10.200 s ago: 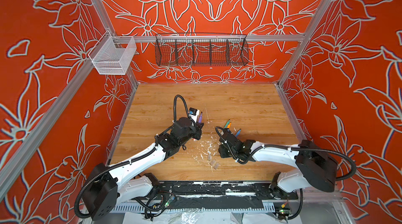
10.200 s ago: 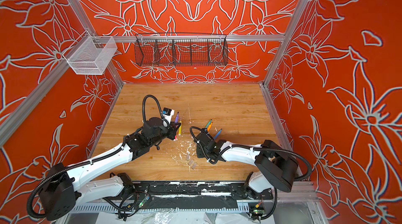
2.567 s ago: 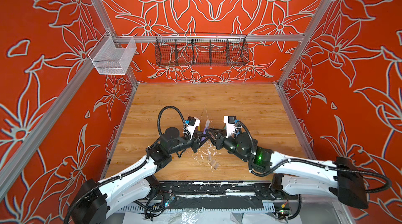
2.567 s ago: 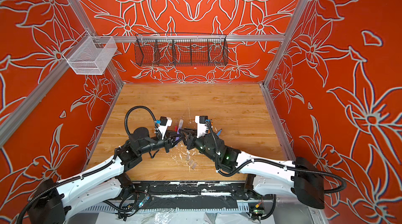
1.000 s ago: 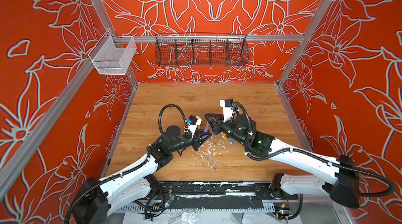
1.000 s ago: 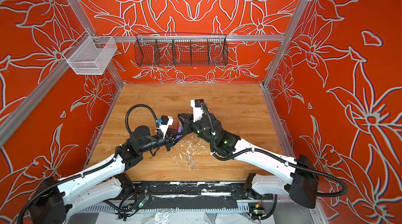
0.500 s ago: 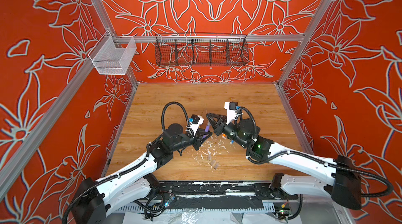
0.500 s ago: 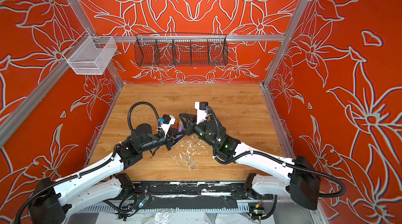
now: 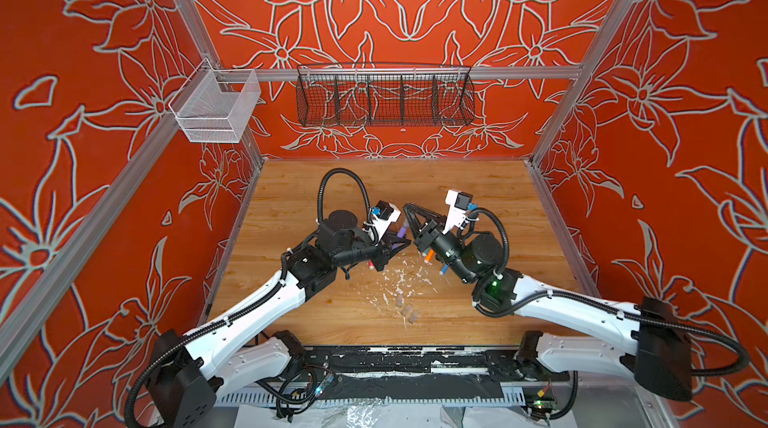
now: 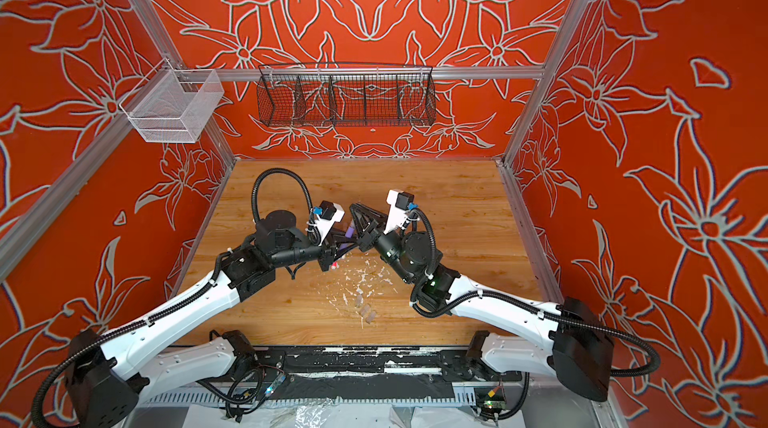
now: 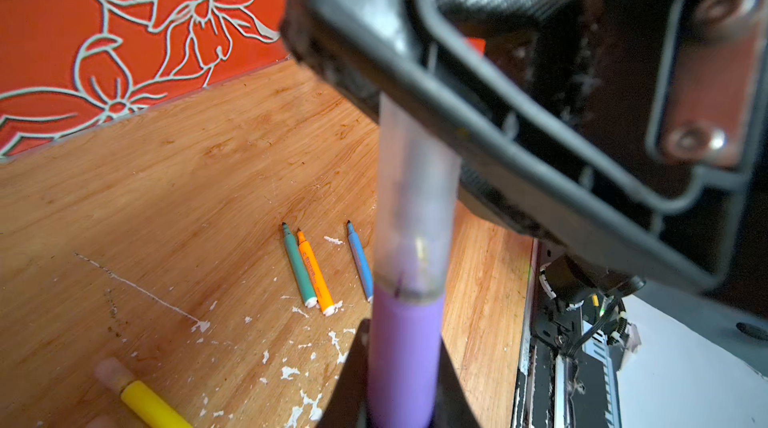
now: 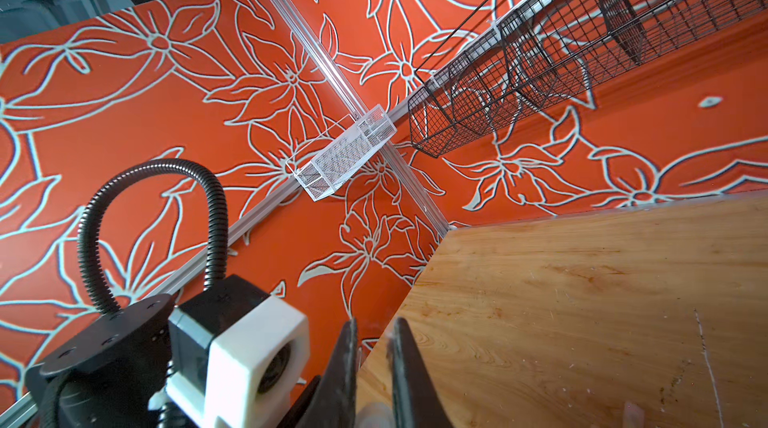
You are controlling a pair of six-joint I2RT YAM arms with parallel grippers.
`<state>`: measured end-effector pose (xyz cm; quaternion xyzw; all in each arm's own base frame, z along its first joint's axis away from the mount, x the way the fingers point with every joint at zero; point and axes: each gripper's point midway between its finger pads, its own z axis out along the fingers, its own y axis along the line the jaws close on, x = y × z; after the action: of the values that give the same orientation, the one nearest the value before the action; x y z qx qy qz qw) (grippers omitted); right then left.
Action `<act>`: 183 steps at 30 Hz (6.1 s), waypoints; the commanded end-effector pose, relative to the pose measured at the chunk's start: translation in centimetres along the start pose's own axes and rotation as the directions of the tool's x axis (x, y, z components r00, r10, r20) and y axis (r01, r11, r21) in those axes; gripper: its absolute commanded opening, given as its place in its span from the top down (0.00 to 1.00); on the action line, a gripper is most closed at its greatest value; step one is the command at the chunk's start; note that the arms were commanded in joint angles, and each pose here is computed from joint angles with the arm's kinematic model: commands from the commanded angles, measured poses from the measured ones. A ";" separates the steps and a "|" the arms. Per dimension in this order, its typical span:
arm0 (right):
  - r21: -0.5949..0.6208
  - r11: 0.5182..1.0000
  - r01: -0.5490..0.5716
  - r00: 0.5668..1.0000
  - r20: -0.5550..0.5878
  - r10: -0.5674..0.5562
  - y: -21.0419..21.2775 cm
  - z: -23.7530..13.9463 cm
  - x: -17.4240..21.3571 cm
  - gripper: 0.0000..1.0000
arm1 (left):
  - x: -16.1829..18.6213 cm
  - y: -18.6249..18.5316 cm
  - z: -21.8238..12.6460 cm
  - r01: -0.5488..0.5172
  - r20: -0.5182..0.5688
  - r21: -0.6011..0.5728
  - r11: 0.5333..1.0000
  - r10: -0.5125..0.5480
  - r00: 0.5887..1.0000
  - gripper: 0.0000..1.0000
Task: Insert the pens into the pen caps
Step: 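Open the right gripper and draw it back from the capped purple marker, then lower the capped purple marker beside the pink and yellow highlighters with the left gripper, then release the purple marker and move the left gripper over the green marker, then close the left gripper on the green marker and lift it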
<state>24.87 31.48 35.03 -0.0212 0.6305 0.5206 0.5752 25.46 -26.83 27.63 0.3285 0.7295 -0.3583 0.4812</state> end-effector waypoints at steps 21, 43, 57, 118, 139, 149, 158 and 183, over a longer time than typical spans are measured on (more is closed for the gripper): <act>0.374 0.872 0.317 0.930 -0.304 -0.208 -9.2 -9.1 -1.1 0.30 | 9.3 14.7 -9.8 0.448 0.266 -0.736 0.507 -0.391 0.881 1.00; 0.929 0.200 0.313 0.949 -0.295 -0.115 -31.9 -22.0 -4.2 0.29 | 18.7 17.2 -4.9 0.243 -0.095 -0.887 0.392 -0.671 0.736 1.00; 0.918 0.258 0.300 0.953 -0.279 -0.115 -31.5 -21.9 -3.5 0.27 | 22.4 18.9 -1.5 0.161 -0.248 -0.889 0.428 -0.747 0.617 1.00; 0.915 0.266 0.305 0.952 -0.287 -0.106 -31.7 -21.5 -3.3 0.27 | 2.8 12.8 14.4 0.096 -0.336 -0.639 0.763 -0.389 0.858 0.66; 0.915 0.268 0.303 0.953 -0.285 -0.105 -31.7 -21.6 -3.2 0.27 | 11.9 11.7 20.4 -0.161 -0.644 -0.529 0.833 -0.271 0.715 0.69; 0.915 0.263 0.306 0.952 -0.289 -0.101 -31.8 -21.5 -3.2 0.27 | 14.0 11.3 21.1 -0.162 -0.697 -0.472 0.866 -0.254 0.671 0.73; 0.915 0.264 0.305 0.952 -0.288 -0.102 -31.8 -21.5 -3.2 0.27 | 15.6 11.0 21.3 -0.164 -0.733 -0.430 0.888 -0.237 0.637 0.74; 0.915 0.262 0.306 0.952 -0.288 -0.103 -31.8 -21.6 -3.2 0.27 | 18.5 12.1 21.2 -0.150 -0.789 -0.428 0.891 -0.288 0.543 0.87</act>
<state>30.57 0.53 12.82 0.1907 0.8573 -0.0429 0.4763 39.61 -37.22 2.88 0.3164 0.9364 -0.0091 0.1516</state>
